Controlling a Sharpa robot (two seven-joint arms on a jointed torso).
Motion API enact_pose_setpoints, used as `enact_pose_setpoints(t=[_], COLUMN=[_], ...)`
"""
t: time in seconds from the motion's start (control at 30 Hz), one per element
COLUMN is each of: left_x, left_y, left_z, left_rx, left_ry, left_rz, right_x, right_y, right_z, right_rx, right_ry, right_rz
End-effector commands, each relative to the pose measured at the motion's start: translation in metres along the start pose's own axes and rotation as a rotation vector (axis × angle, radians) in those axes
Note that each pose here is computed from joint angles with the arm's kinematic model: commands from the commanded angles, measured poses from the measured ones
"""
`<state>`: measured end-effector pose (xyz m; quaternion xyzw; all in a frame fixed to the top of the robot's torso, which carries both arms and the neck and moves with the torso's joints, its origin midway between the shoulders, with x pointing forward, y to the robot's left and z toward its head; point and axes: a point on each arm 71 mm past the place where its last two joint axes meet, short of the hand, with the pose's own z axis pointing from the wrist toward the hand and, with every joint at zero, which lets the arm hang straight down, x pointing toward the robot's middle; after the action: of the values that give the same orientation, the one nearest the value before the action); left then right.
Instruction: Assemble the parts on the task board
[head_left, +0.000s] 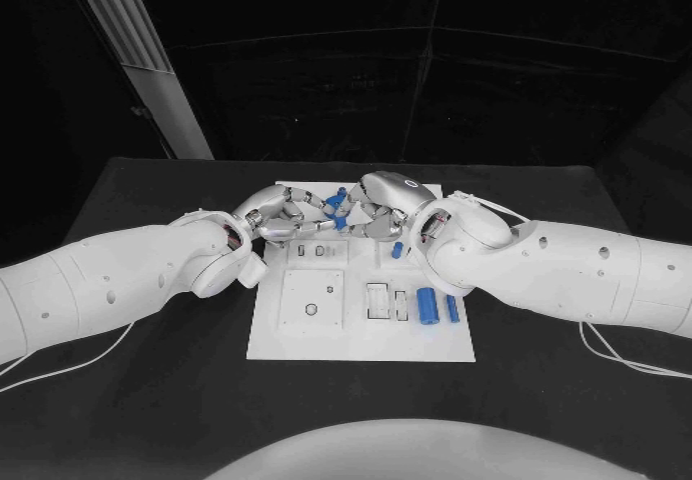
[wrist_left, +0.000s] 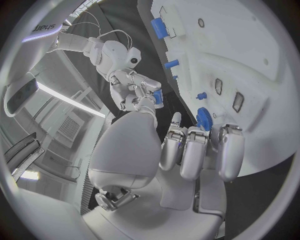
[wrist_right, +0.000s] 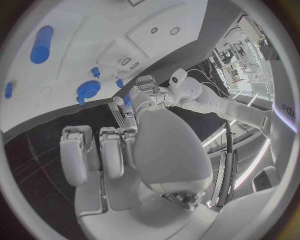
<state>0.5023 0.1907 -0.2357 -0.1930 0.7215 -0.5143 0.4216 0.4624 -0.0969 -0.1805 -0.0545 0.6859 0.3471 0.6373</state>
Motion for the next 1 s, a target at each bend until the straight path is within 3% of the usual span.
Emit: enact_pose_setpoints(t=[0.03, 1.0], left_x=[0.0009, -0.0009], left_y=[0.0010, 0.0042], left_z=[0.0002, 0.0006], left_rx=[-0.018, -0.042], left_ry=[0.017, 0.026], left_rz=[0.000, 0.047], right_x=[-0.0022, -0.0025], right_y=[0.0032, 0.0082], right_z=[0.0004, -0.0010], right_rx=[-0.020, -0.040], right_ry=[-0.021, -0.029], right_rz=[0.005, 0.013])
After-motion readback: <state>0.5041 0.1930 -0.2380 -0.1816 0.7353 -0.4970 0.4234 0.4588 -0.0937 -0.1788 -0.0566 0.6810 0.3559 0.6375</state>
